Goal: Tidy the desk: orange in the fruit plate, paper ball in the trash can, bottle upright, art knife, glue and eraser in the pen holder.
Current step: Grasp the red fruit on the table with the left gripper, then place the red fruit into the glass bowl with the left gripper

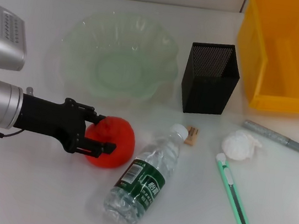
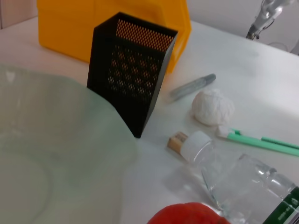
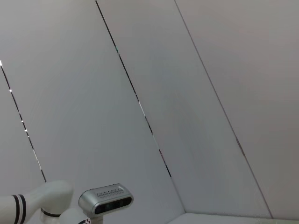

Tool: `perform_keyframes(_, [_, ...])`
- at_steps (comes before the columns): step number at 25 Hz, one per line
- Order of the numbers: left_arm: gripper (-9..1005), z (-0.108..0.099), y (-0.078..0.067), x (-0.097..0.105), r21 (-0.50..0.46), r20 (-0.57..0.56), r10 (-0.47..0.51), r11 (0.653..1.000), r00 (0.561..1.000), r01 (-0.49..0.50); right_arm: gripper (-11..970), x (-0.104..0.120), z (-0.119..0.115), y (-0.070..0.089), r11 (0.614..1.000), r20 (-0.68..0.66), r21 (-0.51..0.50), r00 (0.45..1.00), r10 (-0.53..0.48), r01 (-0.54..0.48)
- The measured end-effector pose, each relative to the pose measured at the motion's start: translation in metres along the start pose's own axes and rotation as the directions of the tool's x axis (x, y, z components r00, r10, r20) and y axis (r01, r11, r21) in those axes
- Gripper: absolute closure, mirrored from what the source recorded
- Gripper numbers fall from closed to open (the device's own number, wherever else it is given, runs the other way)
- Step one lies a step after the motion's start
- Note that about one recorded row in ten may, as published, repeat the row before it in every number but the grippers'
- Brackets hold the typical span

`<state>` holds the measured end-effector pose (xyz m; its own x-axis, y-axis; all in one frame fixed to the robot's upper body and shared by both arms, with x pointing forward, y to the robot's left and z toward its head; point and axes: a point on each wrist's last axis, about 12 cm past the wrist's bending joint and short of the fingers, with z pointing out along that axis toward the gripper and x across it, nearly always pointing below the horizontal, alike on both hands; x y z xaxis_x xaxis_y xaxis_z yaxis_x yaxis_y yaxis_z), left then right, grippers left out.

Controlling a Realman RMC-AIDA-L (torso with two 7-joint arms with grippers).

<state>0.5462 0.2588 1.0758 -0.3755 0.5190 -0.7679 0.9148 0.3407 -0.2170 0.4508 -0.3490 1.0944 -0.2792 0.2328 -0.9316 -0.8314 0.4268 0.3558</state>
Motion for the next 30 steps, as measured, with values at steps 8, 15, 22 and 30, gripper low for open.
perform_keyframes(8, [514, 0.001, 0.001, 0.001, -0.019, 0.016, 0.000, 1.000, 1.000, 0.001, 217, 0.001, 0.002, -0.001, 1.000, -0.004, 0.006, 1.000, 0.005, -0.005])
perform_keyframes(15, [733, 0.000, -0.001, 0.000, -0.005, 0.023, -0.003, 1.000, 1.000, 0.003, 216, 0.001, 0.002, -0.002, 1.000, -0.004, 0.010, 1.000, 0.008, -0.008])
perform_keyframes(22, [797, -0.029, -0.009, -0.028, 0.100, 0.267, 0.016, 0.994, 0.964, -0.045, 221, 0.001, 0.001, -0.003, 1.000, -0.004, 0.021, 1.000, 0.007, -0.007])
perform_keyframes(30, [852, -0.034, 0.028, -0.057, -0.158, 0.395, 0.057, 0.987, 0.917, 0.007, 230, 0.004, 0.000, -0.001, 1.000, 0.001, 0.015, 1.000, 0.014, -0.014])
